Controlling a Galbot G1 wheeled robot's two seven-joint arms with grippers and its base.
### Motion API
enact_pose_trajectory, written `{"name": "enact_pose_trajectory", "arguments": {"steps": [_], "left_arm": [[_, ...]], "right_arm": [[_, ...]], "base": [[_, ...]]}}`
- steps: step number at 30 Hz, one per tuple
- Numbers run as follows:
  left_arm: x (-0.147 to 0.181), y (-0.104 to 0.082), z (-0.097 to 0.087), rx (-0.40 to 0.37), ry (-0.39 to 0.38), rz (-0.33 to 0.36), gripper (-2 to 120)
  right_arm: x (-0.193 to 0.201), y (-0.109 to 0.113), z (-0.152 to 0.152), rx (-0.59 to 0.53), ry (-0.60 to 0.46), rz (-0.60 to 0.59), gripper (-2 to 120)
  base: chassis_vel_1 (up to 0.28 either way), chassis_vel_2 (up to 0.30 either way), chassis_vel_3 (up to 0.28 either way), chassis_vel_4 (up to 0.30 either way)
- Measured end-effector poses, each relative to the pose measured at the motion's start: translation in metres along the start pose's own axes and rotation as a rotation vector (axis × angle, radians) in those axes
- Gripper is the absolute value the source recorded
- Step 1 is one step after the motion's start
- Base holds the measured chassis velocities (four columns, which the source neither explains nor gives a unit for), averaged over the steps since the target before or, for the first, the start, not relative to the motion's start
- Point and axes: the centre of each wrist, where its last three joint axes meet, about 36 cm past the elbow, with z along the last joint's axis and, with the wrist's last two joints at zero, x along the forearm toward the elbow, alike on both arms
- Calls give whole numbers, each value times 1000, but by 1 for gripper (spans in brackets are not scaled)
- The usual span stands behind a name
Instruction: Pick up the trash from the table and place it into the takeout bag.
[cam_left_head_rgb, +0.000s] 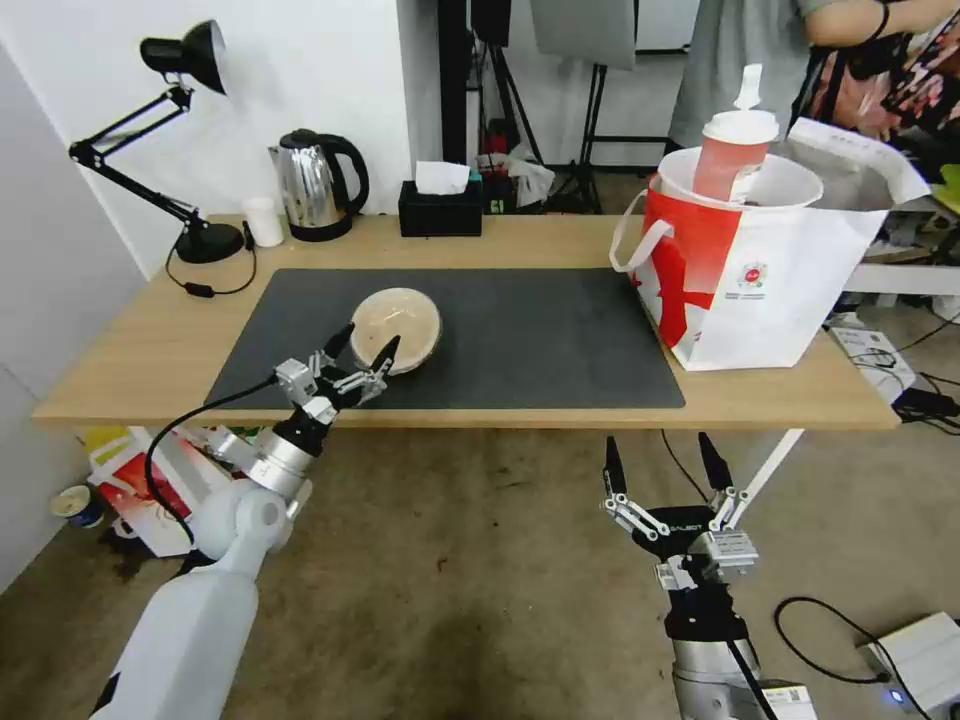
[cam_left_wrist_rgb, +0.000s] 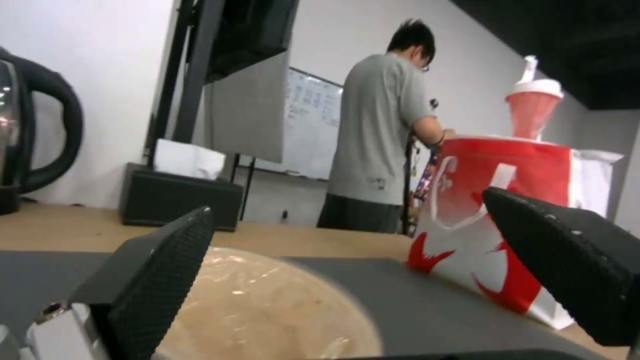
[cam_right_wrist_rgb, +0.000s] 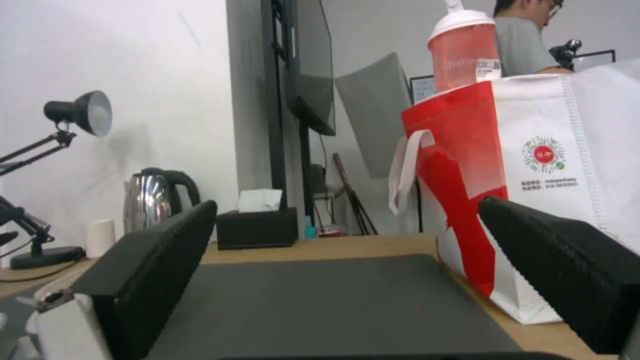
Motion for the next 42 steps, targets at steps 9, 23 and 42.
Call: {"name": "enact_pose_trajectory", "arguments": {"steps": [9,23,42], "left_arm": [[9,17,-13,-21,61,-22,100],[3,30,-11,44,117,-45,100],[-20,29,18,139,147,-56,100]], "right_arm": [[0,0,0,0,0,0,100],[0,0,0,0,0,0,100],[0,0,0,0,0,0,100]], "base": [[0,0,0,0],[0,0,0,0],[0,0,0,0]]}}
